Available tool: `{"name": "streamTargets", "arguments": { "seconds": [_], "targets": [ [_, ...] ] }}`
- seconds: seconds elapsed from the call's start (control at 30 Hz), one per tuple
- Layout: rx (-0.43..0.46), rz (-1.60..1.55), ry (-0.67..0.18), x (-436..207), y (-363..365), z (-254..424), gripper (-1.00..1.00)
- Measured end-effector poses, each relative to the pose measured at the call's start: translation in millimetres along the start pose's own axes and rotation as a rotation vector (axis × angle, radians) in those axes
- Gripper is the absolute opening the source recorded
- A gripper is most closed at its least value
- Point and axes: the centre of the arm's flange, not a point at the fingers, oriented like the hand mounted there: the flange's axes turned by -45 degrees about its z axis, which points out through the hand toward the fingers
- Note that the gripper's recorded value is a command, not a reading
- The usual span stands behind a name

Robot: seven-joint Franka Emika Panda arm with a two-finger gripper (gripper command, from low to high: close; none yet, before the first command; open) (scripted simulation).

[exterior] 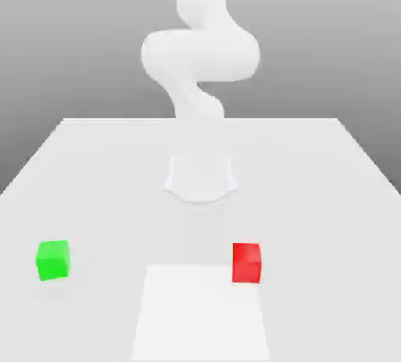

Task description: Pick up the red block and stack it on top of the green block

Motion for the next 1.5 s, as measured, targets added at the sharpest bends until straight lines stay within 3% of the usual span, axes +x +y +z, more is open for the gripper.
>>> {"name": "streamTargets", "arguments": {
  "seconds": [0.3, 0.6, 0.77, 0.8, 1.03, 1.3, 1.5],
  "targets": [
    [0.026, 0.037, -0.34, -119.8, -36.1, 195.5, 0.0],
    [-0.044, 0.034, -0.693, -328.7, -58.2, 313.9, 0.0],
    [-0.048, 0.033, -0.72, -372.0, -57.8, 348.2, 0.0],
    [-0.048, 0.034, -0.721, -378.1, -57.5, 353.5, -1.0],
    [-0.048, 0.033, -0.72, -379.5, -57.6, 354.6, -1.0],
    [-0.051, 0.036, -0.72, -340.4, -57.5, 311.7, -1.0],
    [-0.091, 0.168, -0.713, -306.9, 20.6, 316.8, -1.0]
  ]
}}
